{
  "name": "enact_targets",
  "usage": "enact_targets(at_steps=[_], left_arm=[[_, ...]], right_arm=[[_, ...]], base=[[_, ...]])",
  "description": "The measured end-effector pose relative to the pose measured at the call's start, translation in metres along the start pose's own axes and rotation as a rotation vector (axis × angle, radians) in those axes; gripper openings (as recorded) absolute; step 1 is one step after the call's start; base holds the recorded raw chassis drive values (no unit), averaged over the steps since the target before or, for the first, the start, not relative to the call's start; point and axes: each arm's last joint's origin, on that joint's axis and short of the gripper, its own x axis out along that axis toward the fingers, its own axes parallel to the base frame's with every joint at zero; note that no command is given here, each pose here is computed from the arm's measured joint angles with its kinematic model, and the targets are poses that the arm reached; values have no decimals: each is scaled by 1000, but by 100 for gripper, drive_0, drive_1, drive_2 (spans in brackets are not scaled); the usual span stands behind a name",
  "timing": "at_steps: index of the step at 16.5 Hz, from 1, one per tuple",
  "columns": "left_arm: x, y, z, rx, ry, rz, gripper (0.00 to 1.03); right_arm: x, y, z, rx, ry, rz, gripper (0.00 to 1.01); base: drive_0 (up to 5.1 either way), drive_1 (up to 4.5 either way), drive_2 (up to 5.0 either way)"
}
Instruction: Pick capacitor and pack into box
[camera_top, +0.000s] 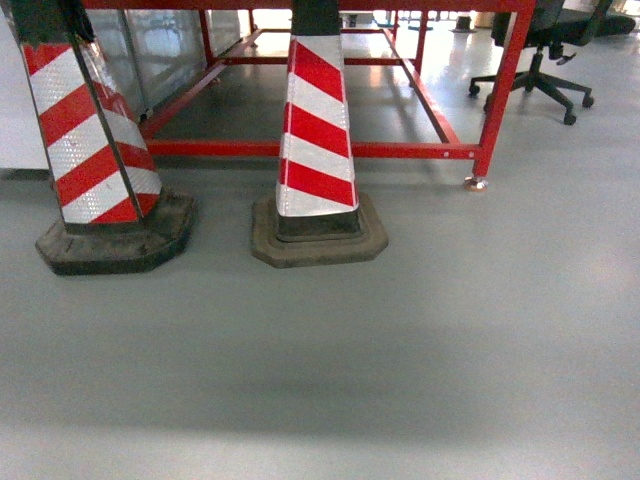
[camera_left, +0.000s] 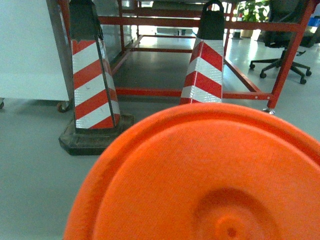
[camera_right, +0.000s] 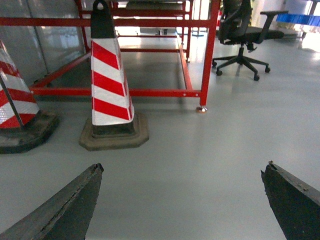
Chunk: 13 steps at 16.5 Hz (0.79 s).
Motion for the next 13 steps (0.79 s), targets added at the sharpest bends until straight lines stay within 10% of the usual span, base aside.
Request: enact_targets(at_steps=[8,13], left_arm=[[0,0,0,0,-1,-4,43],[0,0,0,0,0,-4,43]], right_arm=[[0,0,0,0,5,-1,98],[0,0,0,0,5,-2,98]], base=[[-478,263,263],[4,380,-373]])
